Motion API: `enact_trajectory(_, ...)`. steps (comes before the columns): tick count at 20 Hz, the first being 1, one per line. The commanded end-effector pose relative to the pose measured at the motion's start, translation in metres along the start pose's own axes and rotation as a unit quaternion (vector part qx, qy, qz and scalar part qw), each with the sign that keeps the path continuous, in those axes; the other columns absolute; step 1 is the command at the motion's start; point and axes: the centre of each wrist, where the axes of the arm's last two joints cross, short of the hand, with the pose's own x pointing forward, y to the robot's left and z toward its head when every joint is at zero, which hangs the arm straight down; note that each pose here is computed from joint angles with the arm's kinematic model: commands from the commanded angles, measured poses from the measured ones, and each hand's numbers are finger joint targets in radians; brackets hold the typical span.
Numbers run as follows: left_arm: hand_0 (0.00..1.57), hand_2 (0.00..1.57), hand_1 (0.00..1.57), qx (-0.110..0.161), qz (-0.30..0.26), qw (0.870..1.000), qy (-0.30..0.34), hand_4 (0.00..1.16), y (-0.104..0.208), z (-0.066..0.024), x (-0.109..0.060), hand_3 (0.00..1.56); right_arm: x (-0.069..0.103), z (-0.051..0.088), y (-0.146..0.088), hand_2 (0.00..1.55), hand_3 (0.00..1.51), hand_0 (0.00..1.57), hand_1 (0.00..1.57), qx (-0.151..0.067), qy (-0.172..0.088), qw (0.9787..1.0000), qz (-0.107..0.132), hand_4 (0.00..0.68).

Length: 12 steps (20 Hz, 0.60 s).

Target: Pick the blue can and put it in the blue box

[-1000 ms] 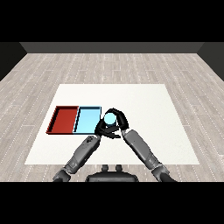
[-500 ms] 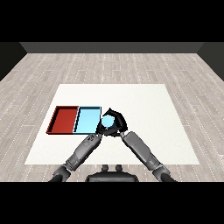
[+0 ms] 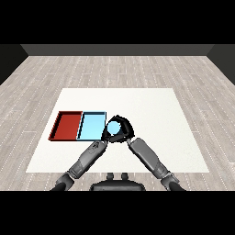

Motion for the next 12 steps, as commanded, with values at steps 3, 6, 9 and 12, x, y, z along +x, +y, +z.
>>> enact_trajectory(3,0.63,0.68,0.63,0.013,0.003,1.000,-0.017,0.65,0.001,-0.0111,0.005,0.36,0.008,0.007,0.003,1.45,1.40,1.48,1.48,0.011,0.004,0.9998,-0.017,0.592)
enact_trajectory(6,0.83,0.86,0.83,0.031,-0.004,0.999,0.007,0.64,-0.019,-0.0104,0.013,0.57,0.010,-0.010,0.009,1.45,1.40,1.47,1.47,0.004,0.002,0.9998,-0.020,0.576)
enact_trajectory(9,1.57,1.49,1.57,0.036,0.054,0.998,-0.002,0.64,-0.009,-0.0138,0.015,1.26,0.008,0.013,-0.009,1.45,1.41,1.46,1.46,-0.004,0.010,0.9993,-0.035,0.548)
enact_trajectory(12,1.57,1.57,1.57,0.064,0.034,0.996,-0.059,0.70,-0.002,-0.0048,0.010,1.47,-0.003,0.006,-0.017,1.25,1.12,1.18,1.18,-0.015,0.019,0.9987,-0.044,0.408)
